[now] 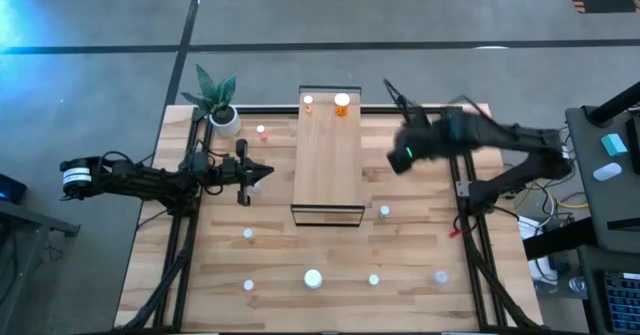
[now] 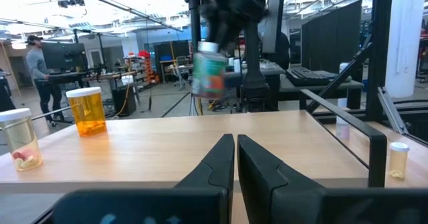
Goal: Pick and place medicine bottles onto shelf by color
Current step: Put the green medicine bottle on the shelf, then put the top transparent pill bottle on the shelf
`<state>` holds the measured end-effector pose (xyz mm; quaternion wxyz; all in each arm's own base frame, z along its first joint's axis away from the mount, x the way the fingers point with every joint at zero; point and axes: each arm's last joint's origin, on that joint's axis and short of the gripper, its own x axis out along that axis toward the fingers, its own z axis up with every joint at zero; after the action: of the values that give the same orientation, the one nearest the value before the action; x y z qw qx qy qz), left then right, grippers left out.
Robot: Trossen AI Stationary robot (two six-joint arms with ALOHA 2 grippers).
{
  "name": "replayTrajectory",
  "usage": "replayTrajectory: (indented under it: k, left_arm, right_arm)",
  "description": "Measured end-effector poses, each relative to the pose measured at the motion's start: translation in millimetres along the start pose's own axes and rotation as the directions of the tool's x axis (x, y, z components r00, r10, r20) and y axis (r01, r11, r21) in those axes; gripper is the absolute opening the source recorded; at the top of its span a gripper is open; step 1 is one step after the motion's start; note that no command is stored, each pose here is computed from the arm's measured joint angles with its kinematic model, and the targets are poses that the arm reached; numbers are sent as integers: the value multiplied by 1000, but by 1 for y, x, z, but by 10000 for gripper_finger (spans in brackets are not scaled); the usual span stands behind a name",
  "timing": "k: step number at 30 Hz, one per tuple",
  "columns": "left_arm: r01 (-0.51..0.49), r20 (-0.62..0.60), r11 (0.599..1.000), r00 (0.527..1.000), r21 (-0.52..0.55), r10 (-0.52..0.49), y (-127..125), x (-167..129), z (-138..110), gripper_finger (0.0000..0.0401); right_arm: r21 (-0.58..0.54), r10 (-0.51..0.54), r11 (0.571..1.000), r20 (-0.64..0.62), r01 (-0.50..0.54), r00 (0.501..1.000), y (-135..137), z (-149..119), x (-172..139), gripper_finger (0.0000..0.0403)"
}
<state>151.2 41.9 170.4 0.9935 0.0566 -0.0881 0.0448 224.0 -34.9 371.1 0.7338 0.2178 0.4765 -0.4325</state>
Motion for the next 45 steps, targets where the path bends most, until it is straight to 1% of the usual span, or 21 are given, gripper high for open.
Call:
replayTrajectory:
  k: [2, 3, 5, 7, 8, 10, 14, 17, 21, 27, 32, 37, 43, 45]
  left_arm:
    - [0, 0, 1000, 1000, 4, 0, 0, 0, 0, 1]
    - [0, 0, 1000, 1000, 4, 0, 0, 0, 0, 1]
    - [0, 0, 1000, 1000, 4, 0, 0, 0, 0, 1]
    - [0, 0, 1000, 1000, 4, 0, 0, 0, 0, 1]
    - [0, 0, 1000, 1000, 4, 0, 0, 0, 0, 1]
    - [0, 0, 1000, 1000, 4, 0, 0, 0, 0, 1]
    - [0, 0, 1000, 1000, 4, 0, 0, 0, 0, 1]
    - [0, 0, 1000, 1000, 4, 0, 0, 0, 0, 1]
    - [0, -3, 1000, 1000, 4, 0, 0, 0, 0, 1]
    - [0, -8, 1000, 1000, 2, 0, 0, 0, -1, 1]
    - [0, -8, 1000, 1000, 2, 0, 0, 0, -1, 1]
    - [0, -8, 1000, 1000, 2, 0, 0, 0, -1, 1]
    - [1, -8, 1000, 1000, 2, -1, 0, 0, -1, 1]
    - [0, -8, 1000, 1000, 3, 0, 0, 0, -1, 1]
  right_arm:
    - [-81, -15, 997, 6, 15, 1000, -5, 31, 7, 229]
    - [-113, 3, 994, 9, -2, 1000, -6, 46, 10, 228]
    - [-179, 78, 981, 27, -72, 997, -7, 76, 14, 228]
    - [-253, 177, 954, 47, -160, 983, -4, 100, 15, 230]
    - [-290, 218, 937, 52, -194, 975, -1, 110, 16, 232]
    - [-364, 265, 902, 36, -234, 964, 9, 126, 21, 233]
    - [-473, 277, 844, -20, -253, 961, 31, 147, 42, 231]
    - [-511, 261, 819, -69, -259, 963, 41, 155, 54, 230]
    - [-536, 245, 803, -99, -259, 965, 48, 161, 64, 237]
    - [-544, 285, 784, -112, -299, 952, 47, 163, 66, 238]
    - [-575, 287, 763, -111, -297, 951, 47, 163, 66, 240]
    - [-599, 281, 747, -108, -288, 954, 47, 164, 67, 265]
    - [-602, 282, 746, -101, -285, 954, 47, 164, 65, 300]
    - [-616, 287, 736, -93, -281, 953, 46, 163, 62, 309]
